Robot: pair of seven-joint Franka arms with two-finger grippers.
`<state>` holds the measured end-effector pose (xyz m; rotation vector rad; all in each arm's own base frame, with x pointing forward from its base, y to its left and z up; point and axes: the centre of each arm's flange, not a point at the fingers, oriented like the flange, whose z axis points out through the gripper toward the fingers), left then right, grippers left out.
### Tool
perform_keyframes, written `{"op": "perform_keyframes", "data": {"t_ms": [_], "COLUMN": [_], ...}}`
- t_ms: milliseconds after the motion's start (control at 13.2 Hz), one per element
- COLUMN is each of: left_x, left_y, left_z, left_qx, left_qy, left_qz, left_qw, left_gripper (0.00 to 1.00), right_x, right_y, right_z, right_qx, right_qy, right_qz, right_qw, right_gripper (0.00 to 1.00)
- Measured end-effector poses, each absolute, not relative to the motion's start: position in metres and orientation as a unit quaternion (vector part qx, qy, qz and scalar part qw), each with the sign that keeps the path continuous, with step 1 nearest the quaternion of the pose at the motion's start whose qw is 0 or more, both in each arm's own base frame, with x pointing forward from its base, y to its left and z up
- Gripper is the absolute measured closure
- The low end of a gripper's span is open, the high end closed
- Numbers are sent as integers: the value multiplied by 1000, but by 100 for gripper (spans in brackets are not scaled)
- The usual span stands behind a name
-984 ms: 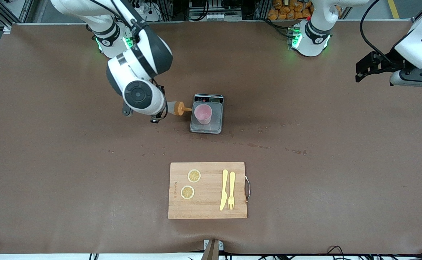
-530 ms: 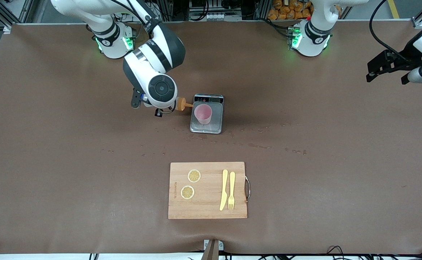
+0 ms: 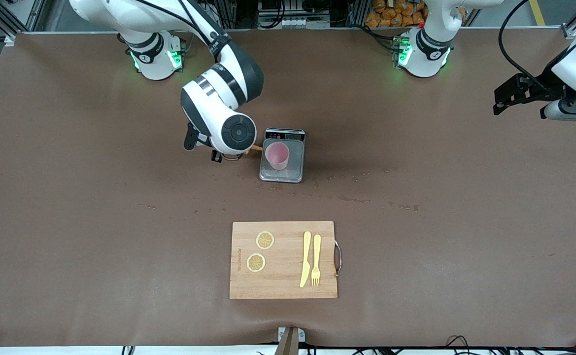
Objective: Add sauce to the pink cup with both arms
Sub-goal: 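Tilt the bottle nozzle over the pink cup and dispense sauce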
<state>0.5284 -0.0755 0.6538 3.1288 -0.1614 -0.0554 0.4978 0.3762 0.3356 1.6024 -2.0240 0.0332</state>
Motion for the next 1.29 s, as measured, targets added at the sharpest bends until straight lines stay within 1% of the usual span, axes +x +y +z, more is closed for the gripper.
{"op": "perform_keyframes", "data": {"t_ms": [530, 757, 832, 1286], "left_x": [522, 522, 522, 524], "left_y": [-86, -86, -86, -86], "left_z": [650, 650, 650, 646], "left_qx": [997, 997, 997, 997], "left_qy": [-62, -62, -62, -62], "left_qz": [-39, -39, -40, -43], "left_qw": [2, 1, 1, 1], "left_gripper": [0, 0, 0, 0], "right_x": [480, 484, 485, 484], "right_y": [401, 406, 406, 407], "right_z": [301, 296, 293, 292], "right_qx": [592, 590, 590, 590], "right_qy": [-734, -732, -731, -730], "right_qz": [60, 63, 64, 65], "right_qw": [329, 335, 337, 340], "right_gripper": [55, 57, 60, 60]}}
